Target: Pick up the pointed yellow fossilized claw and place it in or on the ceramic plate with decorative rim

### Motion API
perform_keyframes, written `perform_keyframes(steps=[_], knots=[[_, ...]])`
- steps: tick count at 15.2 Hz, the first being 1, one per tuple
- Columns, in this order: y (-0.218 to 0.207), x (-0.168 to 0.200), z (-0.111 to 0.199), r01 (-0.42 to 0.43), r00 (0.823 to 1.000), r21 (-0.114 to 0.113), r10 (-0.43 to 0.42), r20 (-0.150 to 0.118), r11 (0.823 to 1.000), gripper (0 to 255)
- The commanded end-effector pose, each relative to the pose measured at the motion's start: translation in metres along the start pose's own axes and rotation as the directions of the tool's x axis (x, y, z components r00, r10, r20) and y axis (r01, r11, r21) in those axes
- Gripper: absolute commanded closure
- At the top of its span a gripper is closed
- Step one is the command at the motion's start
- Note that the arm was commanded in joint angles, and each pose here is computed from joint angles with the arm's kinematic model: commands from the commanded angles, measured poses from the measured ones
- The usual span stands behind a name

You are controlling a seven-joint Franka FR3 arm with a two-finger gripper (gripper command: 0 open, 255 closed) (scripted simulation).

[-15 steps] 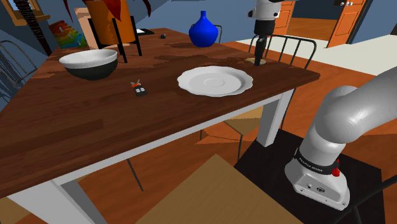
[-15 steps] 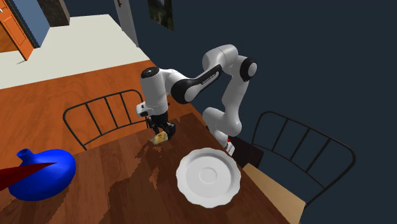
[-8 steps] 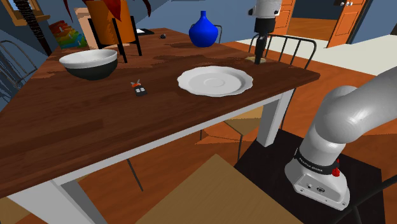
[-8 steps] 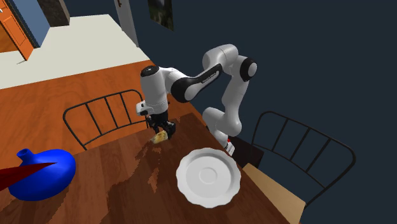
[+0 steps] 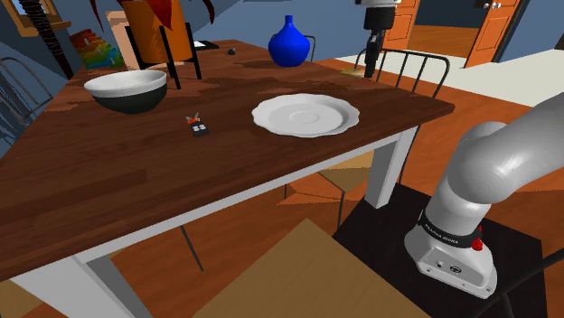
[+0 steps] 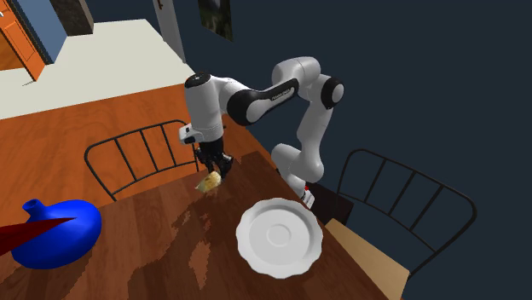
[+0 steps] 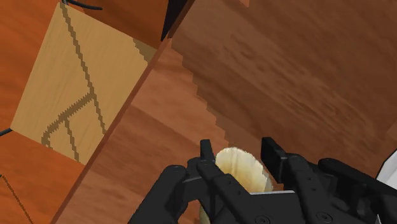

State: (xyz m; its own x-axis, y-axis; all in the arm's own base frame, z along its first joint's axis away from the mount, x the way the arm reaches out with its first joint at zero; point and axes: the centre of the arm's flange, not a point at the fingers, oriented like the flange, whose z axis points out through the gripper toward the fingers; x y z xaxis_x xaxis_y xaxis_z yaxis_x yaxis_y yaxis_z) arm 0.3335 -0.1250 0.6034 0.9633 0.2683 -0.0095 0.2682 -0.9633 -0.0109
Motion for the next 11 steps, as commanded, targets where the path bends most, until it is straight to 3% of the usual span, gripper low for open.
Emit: perform_keyframes(steps=[1,6,7,11], knots=[[0.000,0.000,-0.010,0.000,1.000,0.000,0.000,0.000,1.000,255],[0.000,0.000,-0.025,0.000,1.000,0.000,0.000,0.000,1.000,255],[0.000,0.000,-0.025,0.000,1.000,0.000,0.000,0.000,1.000,0],[-0.011,0.050,-0.007,-0.009,1.000,-0.012,0.009,0.011,1.000,0]])
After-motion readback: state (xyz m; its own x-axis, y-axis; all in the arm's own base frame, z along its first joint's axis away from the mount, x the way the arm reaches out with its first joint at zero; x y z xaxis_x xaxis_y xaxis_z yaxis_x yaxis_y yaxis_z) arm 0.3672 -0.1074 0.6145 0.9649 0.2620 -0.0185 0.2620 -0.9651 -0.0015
